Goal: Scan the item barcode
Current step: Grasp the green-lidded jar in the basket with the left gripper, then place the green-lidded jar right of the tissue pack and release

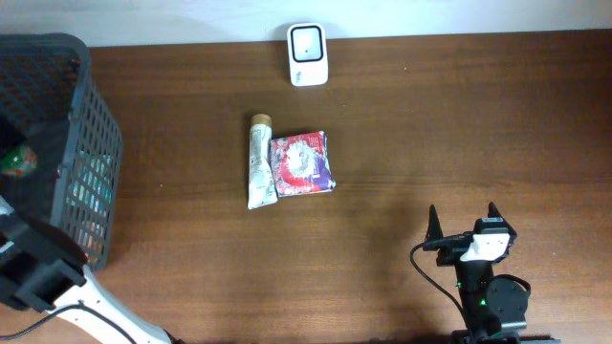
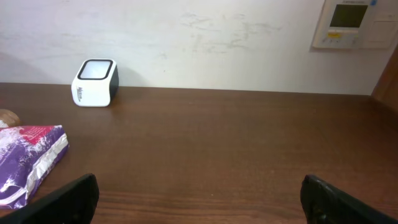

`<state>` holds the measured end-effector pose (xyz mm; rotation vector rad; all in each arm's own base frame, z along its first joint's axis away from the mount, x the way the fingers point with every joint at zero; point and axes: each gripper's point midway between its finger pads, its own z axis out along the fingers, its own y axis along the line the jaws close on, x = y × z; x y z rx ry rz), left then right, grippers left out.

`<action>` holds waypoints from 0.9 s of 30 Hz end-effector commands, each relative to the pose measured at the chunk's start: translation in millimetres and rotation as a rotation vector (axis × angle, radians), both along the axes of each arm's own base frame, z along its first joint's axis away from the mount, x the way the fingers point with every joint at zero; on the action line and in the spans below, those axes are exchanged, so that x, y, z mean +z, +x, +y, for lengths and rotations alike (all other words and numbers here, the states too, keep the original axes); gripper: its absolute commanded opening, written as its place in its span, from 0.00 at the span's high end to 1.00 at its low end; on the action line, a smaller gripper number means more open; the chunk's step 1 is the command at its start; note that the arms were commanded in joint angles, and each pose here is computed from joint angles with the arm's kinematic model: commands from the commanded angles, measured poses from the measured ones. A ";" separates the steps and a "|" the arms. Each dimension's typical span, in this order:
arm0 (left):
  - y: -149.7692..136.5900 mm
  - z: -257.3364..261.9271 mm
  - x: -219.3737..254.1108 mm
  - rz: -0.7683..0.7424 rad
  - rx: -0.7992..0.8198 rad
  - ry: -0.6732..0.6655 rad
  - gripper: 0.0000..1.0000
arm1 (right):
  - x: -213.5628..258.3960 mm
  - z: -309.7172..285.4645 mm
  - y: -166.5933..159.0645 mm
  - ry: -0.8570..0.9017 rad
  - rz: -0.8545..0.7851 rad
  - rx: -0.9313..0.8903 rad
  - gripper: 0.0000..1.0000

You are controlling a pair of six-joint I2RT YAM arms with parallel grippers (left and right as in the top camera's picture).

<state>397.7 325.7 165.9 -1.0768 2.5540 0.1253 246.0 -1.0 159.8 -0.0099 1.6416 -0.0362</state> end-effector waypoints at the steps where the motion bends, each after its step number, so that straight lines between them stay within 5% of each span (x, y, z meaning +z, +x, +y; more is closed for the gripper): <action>1: 9.6 -44.5 162.5 -0.407 -0.113 0.040 0.37 | -3.6 -3.2 0.0 0.004 0.005 -0.017 0.01; 7: -18.4 -183.2 322.9 -0.863 -0.421 -0.059 0.34 | -3.6 -3.2 0.0 0.004 0.005 -0.017 0.01; 11: 10.9 -314.3 317.4 -0.843 -0.729 -0.228 0.35 | -3.6 -3.2 0.0 0.004 0.005 -0.017 0.01; 13: 25.9 -373.6 296.4 -0.769 -0.826 -0.252 0.34 | -3.6 -3.2 0.0 0.004 0.005 -0.017 0.01; 15: 38.3 -462.8 228.3 -0.536 -0.938 -0.248 0.34 | -3.6 -3.2 0.0 0.004 0.005 -0.017 0.01; 20: 53.4 -596.9 98.5 -0.252 -1.134 -0.203 0.34 | -3.6 -3.2 0.0 0.004 0.005 -0.017 0.01; 27: 76.7 -667.4 -79.5 -0.036 -1.191 -0.007 0.31 | -3.6 -3.2 0.0 0.004 0.005 -0.017 0.01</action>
